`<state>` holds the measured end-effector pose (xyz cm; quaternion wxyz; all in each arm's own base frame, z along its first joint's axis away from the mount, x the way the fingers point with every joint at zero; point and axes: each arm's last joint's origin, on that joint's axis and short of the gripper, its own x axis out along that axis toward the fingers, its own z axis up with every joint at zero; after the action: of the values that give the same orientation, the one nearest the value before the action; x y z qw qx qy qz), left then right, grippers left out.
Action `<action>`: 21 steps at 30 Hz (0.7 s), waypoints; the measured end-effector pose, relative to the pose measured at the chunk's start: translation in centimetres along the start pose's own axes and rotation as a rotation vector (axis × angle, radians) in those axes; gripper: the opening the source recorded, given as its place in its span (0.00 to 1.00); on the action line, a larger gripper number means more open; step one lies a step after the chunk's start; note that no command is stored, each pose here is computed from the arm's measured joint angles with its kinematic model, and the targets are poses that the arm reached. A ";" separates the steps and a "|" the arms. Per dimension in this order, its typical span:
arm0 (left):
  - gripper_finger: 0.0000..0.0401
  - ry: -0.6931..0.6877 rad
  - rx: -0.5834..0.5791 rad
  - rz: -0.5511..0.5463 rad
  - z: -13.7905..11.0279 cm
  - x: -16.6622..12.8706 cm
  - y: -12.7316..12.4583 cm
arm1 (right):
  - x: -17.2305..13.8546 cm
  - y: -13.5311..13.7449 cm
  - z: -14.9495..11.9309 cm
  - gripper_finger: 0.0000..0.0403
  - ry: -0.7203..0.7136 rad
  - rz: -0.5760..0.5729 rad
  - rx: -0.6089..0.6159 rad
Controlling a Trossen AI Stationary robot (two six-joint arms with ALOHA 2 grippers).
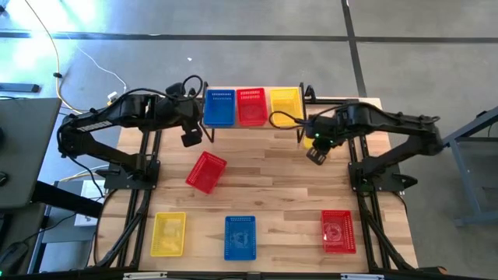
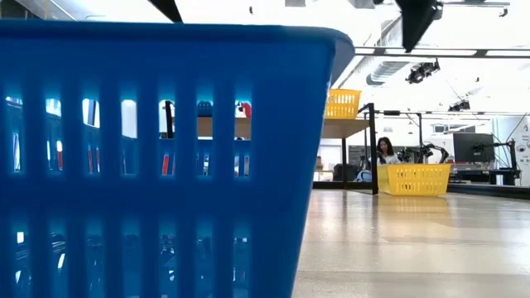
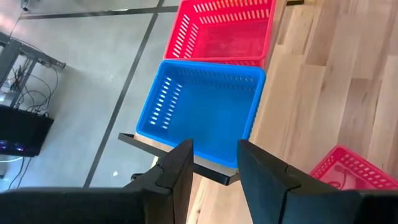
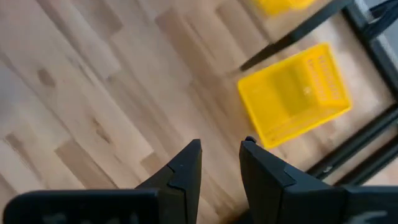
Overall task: Stack baskets on shelf by color
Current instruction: Stack the top yellow basket on top of the yellow basket on the shelf
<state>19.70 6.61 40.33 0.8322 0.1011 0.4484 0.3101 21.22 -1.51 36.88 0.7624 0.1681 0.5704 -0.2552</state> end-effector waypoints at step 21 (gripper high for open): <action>0.28 -0.002 -0.032 0.003 0.0 0.0 0.0 | 10.4 -0.1 -3.9 0.27 -0.012 -0.067 -0.468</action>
<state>19.71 6.64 40.34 0.8336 0.0888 0.4424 0.3187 20.44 -1.51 25.78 0.7752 -0.0337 0.6146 -0.1422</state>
